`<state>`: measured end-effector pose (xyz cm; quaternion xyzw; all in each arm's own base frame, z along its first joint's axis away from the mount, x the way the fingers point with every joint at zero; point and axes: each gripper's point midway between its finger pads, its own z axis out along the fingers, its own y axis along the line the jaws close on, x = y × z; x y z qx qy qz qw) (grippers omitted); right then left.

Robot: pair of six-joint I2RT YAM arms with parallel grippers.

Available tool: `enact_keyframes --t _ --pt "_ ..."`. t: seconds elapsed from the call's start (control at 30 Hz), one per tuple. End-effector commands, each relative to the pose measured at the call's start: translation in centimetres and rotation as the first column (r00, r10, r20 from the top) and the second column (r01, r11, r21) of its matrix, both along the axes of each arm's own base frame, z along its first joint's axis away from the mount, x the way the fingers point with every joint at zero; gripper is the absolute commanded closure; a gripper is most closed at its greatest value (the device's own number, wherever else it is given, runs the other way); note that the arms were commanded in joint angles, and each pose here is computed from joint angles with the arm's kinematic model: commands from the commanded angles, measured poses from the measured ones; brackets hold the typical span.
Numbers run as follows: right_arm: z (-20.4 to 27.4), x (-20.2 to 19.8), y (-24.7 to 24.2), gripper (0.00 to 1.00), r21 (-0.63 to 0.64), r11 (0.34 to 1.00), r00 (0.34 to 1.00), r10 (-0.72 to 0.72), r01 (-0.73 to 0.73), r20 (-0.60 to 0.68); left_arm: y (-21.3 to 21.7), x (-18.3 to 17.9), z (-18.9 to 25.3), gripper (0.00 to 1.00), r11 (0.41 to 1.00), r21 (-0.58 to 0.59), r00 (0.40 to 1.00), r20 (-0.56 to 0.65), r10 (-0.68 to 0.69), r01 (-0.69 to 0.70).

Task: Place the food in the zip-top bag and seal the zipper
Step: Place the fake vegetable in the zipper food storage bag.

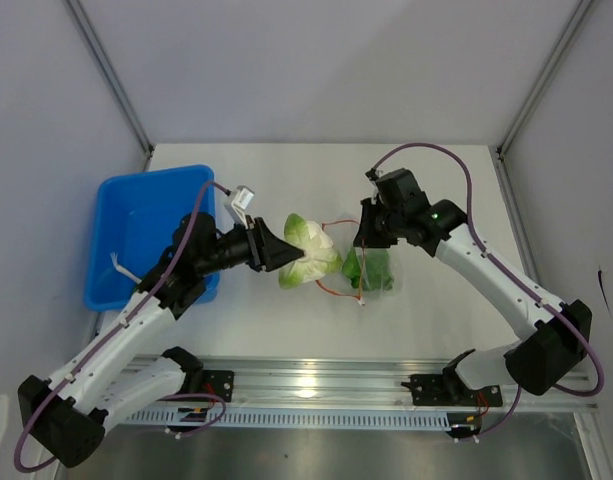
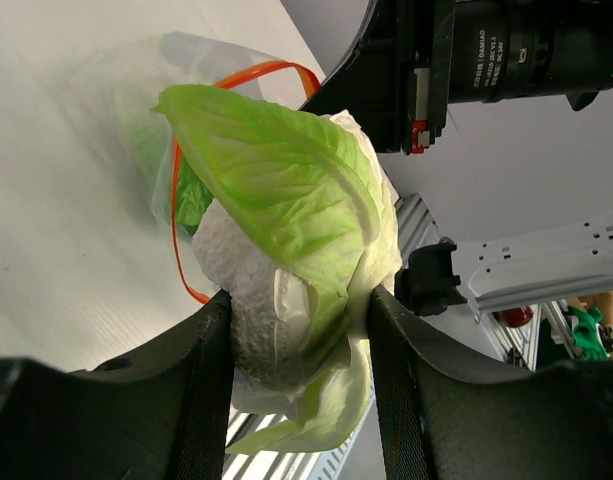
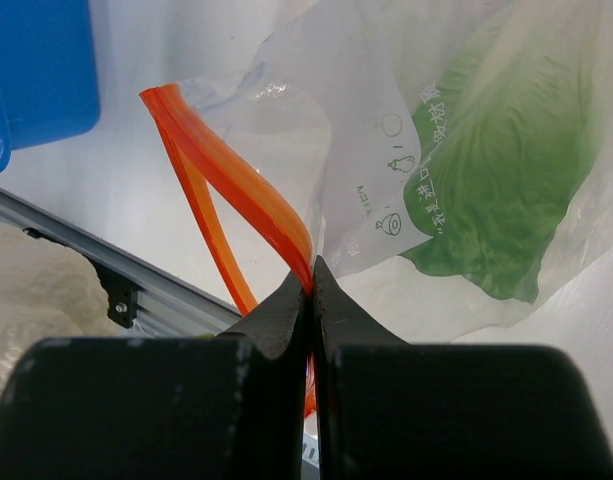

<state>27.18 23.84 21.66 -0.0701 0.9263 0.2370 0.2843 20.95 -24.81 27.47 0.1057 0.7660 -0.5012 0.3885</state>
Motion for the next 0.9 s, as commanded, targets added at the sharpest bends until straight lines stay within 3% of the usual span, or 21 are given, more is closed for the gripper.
enact_keyframes --t 0.0,0.13,0.23,0.87 --pt "1.9 0.4 0.3 1.00 0.034 0.999 0.999 -0.012 0.010 0.053 -1.0 -0.1 1.0 0.99 0.999 -0.049 1.000 0.006 0.000 0.000" --pt "2.1 0.4 0.3 1.00 0.036 0.999 0.999 -0.007 0.005 0.054 -2.4 -0.1 0.1 0.99 0.999 -0.032 0.999 -0.043 -0.026 0.025" --pt "2.6 0.4 0.5 1.00 0.050 0.999 0.998 -0.006 0.003 0.066 -2.8 0.1 -2.0 1.00 0.999 0.045 0.988 -0.156 0.004 0.003" --pt "2.7 -0.8 2.6 1.00 0.064 0.997 0.998 0.037 -0.041 0.058 -6.2 2.1 -4.6 0.99 0.979 0.200 0.938 -0.331 0.105 -0.040"
